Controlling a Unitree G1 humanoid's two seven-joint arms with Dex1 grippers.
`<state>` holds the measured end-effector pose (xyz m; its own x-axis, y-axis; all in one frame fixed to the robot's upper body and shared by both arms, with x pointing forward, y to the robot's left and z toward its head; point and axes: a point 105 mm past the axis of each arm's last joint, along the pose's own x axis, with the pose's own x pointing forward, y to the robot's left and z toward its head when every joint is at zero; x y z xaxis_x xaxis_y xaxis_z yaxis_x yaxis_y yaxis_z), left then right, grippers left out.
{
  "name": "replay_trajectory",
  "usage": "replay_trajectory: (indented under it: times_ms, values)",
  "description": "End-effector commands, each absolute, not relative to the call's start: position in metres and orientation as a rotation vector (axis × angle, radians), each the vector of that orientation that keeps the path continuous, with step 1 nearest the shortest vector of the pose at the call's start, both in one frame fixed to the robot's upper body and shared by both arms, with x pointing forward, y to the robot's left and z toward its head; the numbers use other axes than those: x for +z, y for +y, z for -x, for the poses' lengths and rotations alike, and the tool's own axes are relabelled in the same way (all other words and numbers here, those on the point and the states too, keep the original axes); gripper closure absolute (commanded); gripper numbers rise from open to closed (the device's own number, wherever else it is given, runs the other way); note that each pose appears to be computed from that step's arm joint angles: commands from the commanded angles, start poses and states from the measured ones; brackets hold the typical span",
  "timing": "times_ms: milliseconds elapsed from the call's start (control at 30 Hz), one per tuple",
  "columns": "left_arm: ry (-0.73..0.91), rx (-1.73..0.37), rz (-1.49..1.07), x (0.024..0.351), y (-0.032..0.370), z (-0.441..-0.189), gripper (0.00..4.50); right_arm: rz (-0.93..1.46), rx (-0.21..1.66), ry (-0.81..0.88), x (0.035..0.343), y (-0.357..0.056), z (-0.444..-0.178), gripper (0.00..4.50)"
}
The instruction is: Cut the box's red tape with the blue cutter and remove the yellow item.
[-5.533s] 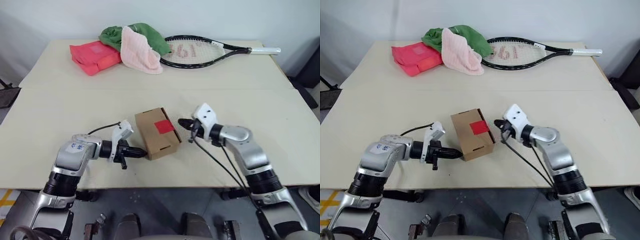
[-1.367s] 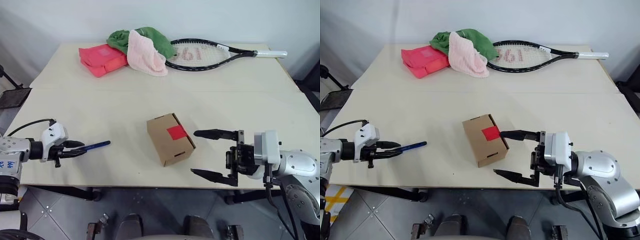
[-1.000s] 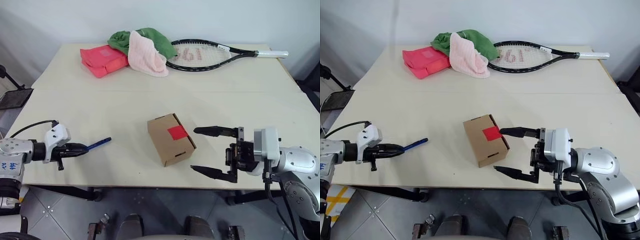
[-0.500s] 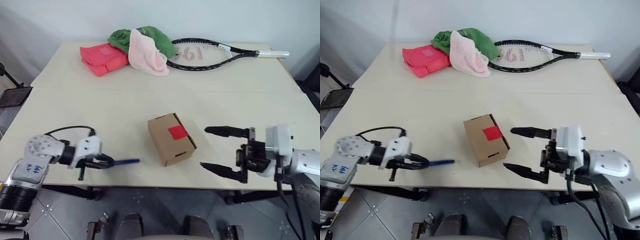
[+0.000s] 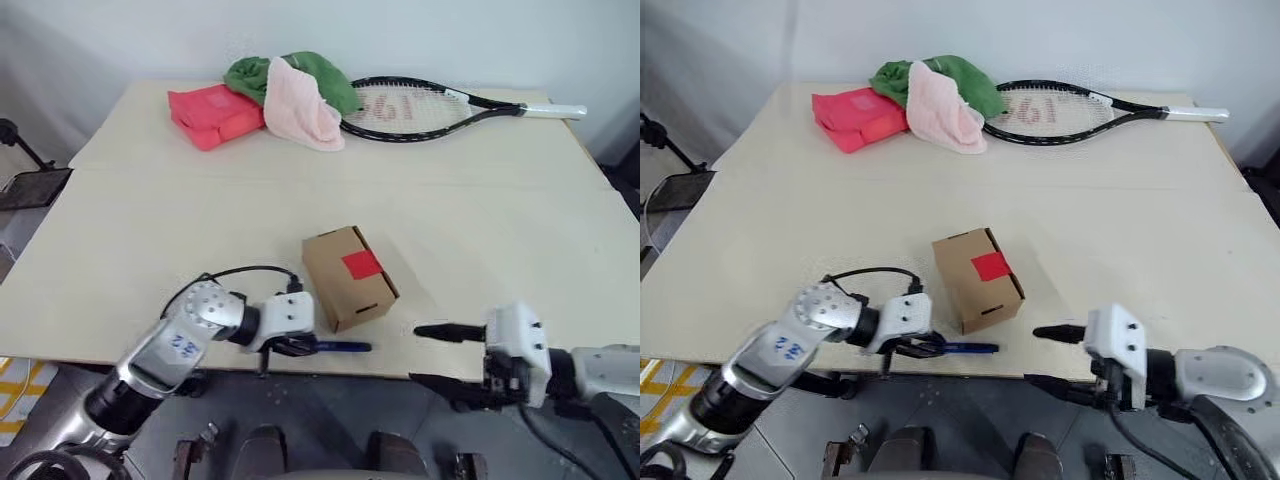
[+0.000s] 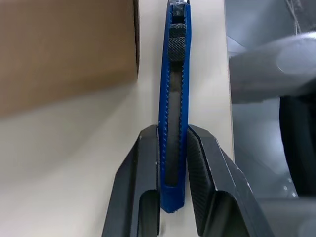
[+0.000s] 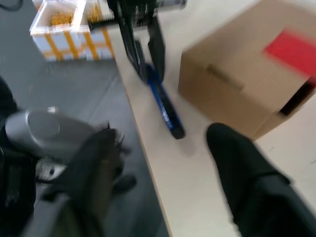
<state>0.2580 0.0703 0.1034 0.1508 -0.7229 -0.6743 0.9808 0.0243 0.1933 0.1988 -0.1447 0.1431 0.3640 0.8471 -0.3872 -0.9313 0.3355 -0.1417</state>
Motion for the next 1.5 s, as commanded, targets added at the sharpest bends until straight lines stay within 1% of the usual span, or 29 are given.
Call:
replay_trajectory:
  times_ms: [33, 67, 167, 200, 333, 533, 967, 1233, 1467, 1500]
  values:
    - [0.466, -1.379, -0.780, 0.098, 0.064, -0.256, 4.07, 0.401, 1.186, 0.290, 0.139, -0.130, -0.203, 2.88]
    - [0.470, -1.386, -0.788, 0.098, 0.061, -0.255, 4.07, 0.395, 1.163, 0.302, 0.136, -0.127, -0.209, 3.30]
    - [0.478, -1.387, -0.798, 0.098, 0.059, -0.253, 4.07, 0.397, 1.128, 0.337, 0.128, -0.120, -0.220, 4.38]
    - [0.481, -1.380, -0.800, 0.099, 0.058, -0.254, 4.07, 0.409, 1.122, 0.351, 0.124, -0.118, -0.223, 4.47]
    - [0.497, -1.369, -0.804, 0.101, 0.059, -0.255, 4.07, 0.439, 1.128, 0.400, 0.112, -0.110, -0.228, 4.47]
    - [0.513, -1.366, -0.805, 0.101, 0.060, -0.254, 4.07, 0.447, 1.133, 0.408, 0.108, -0.097, -0.233, 4.47]
    - [0.512, -1.375, -0.802, 0.105, 0.055, -0.252, 4.07, 0.442, 1.156, 0.477, 0.093, -0.090, -0.235, 4.47]
    - [0.513, -1.375, -0.802, 0.105, 0.055, -0.253, 4.07, 0.416, 1.189, 0.454, 0.092, -0.071, -0.240, 4.47]
    - [0.511, -1.377, -0.808, 0.105, 0.055, -0.252, 4.07, 0.404, 1.210, 0.443, 0.091, -0.062, -0.237, 4.47]
    - [0.488, -1.384, -0.832, 0.106, 0.056, -0.253, 4.07, 0.385, 1.209, 0.426, 0.096, -0.063, -0.236, 4.47]
